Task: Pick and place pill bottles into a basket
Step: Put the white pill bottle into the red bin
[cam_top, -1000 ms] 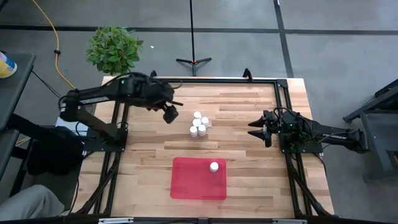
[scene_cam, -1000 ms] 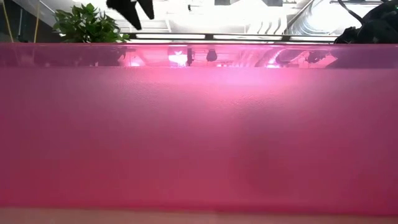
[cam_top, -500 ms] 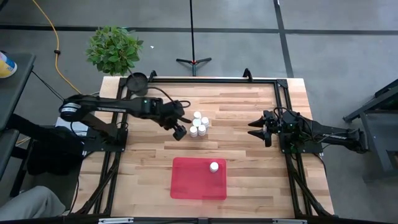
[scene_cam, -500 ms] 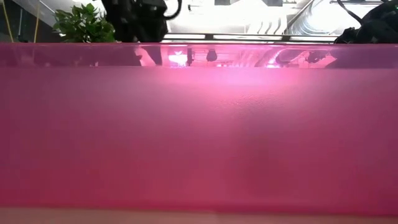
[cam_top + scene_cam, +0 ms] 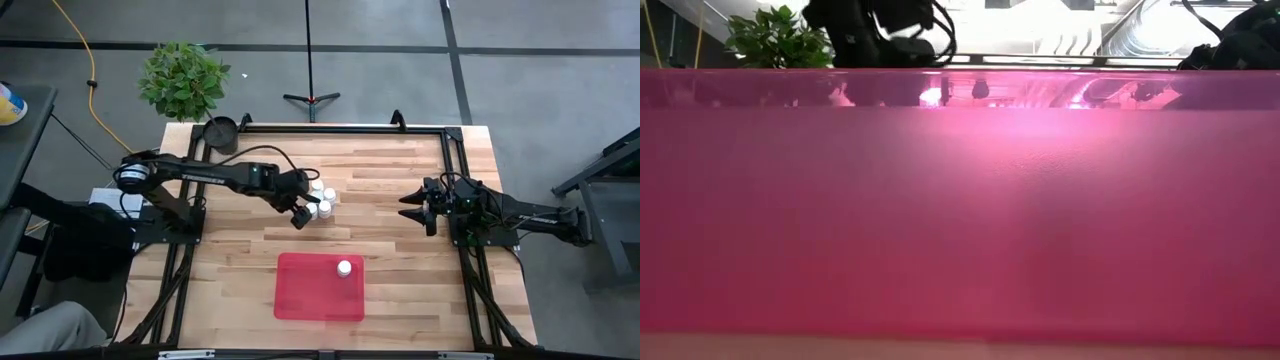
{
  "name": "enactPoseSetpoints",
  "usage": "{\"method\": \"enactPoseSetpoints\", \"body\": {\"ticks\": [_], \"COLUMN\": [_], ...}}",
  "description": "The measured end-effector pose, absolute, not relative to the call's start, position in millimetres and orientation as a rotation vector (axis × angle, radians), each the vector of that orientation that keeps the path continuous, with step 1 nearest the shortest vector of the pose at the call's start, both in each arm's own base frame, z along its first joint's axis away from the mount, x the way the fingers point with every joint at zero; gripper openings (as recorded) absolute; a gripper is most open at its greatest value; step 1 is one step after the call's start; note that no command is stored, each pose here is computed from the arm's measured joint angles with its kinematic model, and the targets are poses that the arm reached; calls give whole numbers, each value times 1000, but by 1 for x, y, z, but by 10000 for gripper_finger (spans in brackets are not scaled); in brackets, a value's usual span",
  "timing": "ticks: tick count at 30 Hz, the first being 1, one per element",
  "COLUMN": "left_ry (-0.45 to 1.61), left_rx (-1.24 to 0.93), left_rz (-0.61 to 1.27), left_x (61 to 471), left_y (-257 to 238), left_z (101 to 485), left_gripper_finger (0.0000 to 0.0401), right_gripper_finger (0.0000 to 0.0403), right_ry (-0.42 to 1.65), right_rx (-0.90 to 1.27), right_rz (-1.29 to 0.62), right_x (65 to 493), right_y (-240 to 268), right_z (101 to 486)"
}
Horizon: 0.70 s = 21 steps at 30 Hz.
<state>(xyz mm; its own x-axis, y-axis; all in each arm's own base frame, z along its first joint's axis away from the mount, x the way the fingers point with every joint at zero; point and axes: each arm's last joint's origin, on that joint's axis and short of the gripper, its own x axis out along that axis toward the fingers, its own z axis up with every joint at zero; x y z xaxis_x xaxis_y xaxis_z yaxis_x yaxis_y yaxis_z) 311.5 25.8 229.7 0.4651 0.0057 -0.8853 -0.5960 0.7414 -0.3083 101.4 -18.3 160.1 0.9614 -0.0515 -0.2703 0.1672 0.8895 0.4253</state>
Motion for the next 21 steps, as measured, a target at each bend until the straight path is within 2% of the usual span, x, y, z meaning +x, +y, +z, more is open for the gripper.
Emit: {"method": "enactPoseSetpoints", "body": {"ticks": [11,21], "left_ry": [1031,1042], "left_rx": [-593,-568], "left_rz": [499,532], "left_x": [329,328], "left_y": [30,31], "left_z": [225,225], "left_gripper_finger": [374,374], "right_gripper_finger": [226,226], "right_ry": [259,260], "right_rx": [459,454], "right_rz": [-115,-114], "right_x": [101,101], "right_y": [-18,-18], "right_z": [160,160]}}
